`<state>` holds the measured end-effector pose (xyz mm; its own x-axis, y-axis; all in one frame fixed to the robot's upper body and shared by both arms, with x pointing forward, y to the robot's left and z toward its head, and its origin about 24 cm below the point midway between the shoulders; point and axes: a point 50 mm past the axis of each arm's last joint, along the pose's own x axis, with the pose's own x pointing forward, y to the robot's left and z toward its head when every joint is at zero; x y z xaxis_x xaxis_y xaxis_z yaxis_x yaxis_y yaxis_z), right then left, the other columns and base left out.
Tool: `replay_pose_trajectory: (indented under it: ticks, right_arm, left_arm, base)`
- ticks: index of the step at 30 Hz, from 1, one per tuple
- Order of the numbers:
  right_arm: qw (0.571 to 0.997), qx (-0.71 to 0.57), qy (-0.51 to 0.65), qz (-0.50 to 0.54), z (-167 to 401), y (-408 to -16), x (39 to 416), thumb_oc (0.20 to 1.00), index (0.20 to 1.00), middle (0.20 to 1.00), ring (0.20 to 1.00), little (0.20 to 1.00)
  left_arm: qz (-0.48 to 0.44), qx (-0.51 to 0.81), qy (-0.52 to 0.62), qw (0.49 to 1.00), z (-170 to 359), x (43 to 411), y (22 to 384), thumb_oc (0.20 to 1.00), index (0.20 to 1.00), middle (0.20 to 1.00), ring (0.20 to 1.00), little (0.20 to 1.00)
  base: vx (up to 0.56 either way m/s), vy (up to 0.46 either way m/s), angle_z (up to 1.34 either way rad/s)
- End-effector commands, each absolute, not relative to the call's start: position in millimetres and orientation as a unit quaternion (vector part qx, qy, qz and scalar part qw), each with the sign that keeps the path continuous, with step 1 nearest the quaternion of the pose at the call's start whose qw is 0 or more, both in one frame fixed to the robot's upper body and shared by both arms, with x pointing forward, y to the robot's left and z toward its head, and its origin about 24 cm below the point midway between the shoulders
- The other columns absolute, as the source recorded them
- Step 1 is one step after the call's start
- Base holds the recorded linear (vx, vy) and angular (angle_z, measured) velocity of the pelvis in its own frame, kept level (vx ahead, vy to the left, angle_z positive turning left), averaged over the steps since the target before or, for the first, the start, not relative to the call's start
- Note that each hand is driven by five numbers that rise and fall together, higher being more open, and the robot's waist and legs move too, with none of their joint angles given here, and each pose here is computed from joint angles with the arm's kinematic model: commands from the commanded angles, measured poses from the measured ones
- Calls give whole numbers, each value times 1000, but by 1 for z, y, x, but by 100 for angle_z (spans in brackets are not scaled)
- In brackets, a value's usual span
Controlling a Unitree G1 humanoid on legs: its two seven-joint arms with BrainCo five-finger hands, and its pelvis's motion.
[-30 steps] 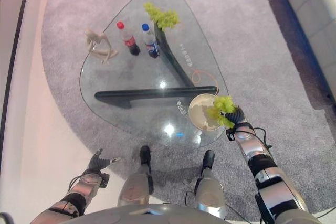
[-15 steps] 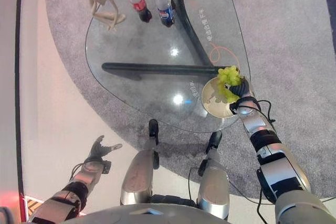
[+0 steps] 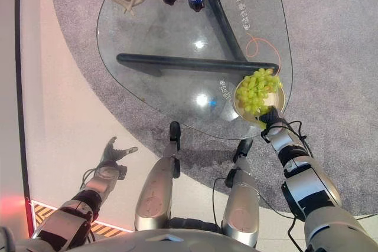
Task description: Pick up fruits into the plate
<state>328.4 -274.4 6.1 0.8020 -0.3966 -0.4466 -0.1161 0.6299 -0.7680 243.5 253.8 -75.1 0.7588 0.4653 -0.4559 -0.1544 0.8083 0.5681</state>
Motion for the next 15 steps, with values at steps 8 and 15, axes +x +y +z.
replay_pose_trajectory:
  ticks: [8, 15]
  right_arm:
    - [816, -460, 301, -182, 26, -322, 320, 200, 200, 200, 200, 200]
    - [824, -461, 201, -260, 66, -330, 336, 200, 200, 200, 200, 200]
  left_arm:
    - [179, 256, 295, 903, -75, 240, 255, 1000, 1000, 1000, 1000, 1000]
    - [166, 259, 290, 906, -76, 239, 248, 1000, 1000, 1000, 1000, 1000]
  base:
    - [-9, 17, 2]
    - [-6, 2, 2]
